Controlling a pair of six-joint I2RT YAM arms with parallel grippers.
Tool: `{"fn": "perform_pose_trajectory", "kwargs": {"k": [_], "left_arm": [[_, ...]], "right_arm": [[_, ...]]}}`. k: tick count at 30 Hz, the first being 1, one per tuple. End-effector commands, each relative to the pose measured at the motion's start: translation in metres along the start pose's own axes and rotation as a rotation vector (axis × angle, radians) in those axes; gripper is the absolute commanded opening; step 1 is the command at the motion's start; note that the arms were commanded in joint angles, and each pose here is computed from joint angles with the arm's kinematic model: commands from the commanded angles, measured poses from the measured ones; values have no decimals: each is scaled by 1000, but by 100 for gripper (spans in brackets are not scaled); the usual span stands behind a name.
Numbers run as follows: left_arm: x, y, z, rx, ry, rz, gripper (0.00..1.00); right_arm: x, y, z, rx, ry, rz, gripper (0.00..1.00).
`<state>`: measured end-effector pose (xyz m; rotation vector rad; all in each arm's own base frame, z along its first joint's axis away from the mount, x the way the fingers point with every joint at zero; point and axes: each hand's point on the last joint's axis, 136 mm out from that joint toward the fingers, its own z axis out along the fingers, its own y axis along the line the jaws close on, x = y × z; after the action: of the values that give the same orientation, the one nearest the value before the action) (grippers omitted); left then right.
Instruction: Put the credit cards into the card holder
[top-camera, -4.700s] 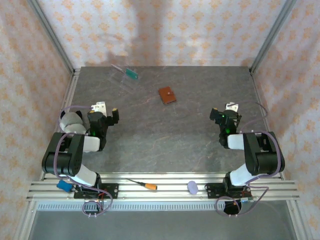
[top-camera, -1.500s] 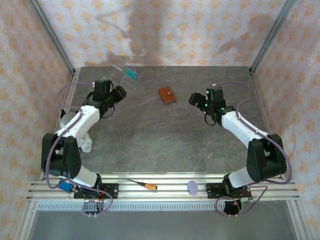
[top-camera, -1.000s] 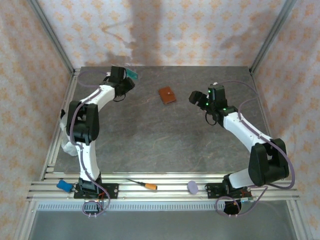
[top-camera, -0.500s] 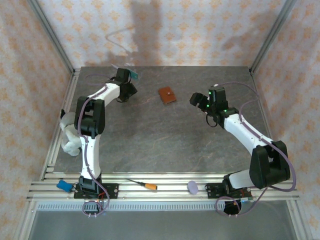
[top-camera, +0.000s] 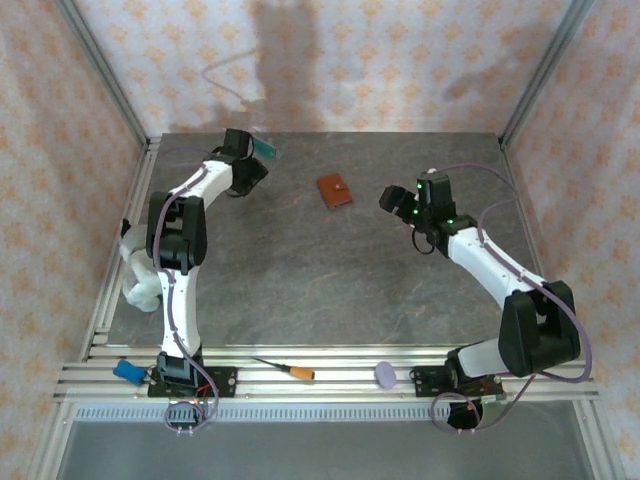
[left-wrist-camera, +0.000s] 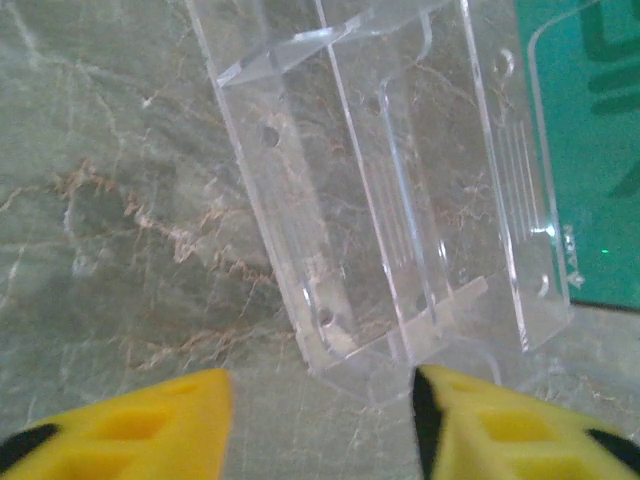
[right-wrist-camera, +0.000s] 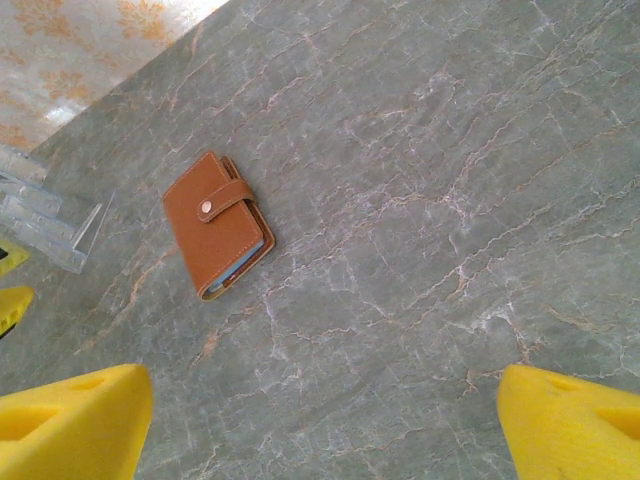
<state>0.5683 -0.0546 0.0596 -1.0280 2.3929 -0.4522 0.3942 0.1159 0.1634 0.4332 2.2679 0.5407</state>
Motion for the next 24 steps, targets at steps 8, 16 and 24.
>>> {"fn": "perform_pose_trajectory", "kwargs": {"k": [8, 16, 24], "left_arm": [[21, 13, 17, -49, 124, -1, 46], [52, 12, 16, -38, 237, 49, 43], [107, 6, 4, 1, 337, 102, 42]], "right_arm": [[2, 0, 6, 16, 19, 14, 89], [5, 1, 7, 5, 26, 37, 89], [6, 2, 10, 4, 26, 41, 89]]}}
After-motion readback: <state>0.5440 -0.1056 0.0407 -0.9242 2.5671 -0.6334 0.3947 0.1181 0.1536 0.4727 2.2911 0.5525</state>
